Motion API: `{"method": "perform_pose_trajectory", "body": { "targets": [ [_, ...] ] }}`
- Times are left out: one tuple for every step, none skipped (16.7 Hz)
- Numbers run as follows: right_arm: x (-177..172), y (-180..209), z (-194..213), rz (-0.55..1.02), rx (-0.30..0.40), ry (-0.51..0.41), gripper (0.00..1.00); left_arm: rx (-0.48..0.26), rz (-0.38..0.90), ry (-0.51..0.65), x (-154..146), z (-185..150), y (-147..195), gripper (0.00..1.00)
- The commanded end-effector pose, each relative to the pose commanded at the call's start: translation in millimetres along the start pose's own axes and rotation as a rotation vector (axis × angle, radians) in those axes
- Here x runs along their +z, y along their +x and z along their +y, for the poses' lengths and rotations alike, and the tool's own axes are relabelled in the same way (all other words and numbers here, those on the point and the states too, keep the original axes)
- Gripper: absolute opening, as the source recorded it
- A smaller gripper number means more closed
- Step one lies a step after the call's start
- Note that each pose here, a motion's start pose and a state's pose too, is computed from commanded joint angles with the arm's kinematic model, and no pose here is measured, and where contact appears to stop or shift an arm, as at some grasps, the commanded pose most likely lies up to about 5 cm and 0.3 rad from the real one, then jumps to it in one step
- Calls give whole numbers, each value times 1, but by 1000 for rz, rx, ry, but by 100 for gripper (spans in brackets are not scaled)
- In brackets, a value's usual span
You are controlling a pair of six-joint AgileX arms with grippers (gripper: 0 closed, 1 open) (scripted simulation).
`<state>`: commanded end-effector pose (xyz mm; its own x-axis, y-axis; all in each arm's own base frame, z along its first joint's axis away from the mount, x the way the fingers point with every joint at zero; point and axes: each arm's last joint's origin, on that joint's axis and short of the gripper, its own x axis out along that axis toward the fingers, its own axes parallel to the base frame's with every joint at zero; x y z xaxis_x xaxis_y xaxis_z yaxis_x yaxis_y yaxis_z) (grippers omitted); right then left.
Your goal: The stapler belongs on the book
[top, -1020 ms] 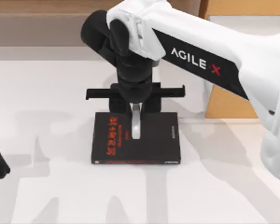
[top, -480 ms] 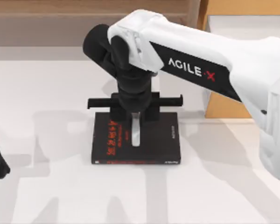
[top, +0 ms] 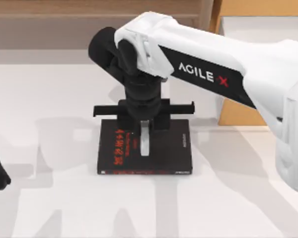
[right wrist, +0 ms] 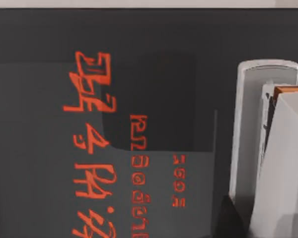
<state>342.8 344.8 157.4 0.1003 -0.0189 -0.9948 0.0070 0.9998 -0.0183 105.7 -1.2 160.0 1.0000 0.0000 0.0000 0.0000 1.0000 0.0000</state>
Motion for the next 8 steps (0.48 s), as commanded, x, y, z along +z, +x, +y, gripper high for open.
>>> {"method": "perform_pose_trajectory", "body": {
  "targets": [
    [0, 0, 0, 0, 0, 0, 38, 0, 0, 0, 0, 0, 0, 100],
    [0, 0, 0, 0, 0, 0, 45, 0, 0, 0, 0, 0, 0, 100],
    [0, 0, 0, 0, 0, 0, 53, 0, 0, 0, 0, 0, 0, 100],
    [0, 0, 0, 0, 0, 0, 60, 0, 0, 0, 0, 0, 0, 100],
    [0, 0, 0, 0, 0, 0, 68, 0, 0, 0, 0, 0, 0, 100],
    [0, 0, 0, 0, 0, 0, 75, 0, 0, 0, 0, 0, 0, 100],
    [0, 0, 0, 0, 0, 0, 83, 0, 0, 0, 0, 0, 0, 100],
    [0, 0, 0, 0, 0, 0, 90, 0, 0, 0, 0, 0, 0, 100]
  ]
}}
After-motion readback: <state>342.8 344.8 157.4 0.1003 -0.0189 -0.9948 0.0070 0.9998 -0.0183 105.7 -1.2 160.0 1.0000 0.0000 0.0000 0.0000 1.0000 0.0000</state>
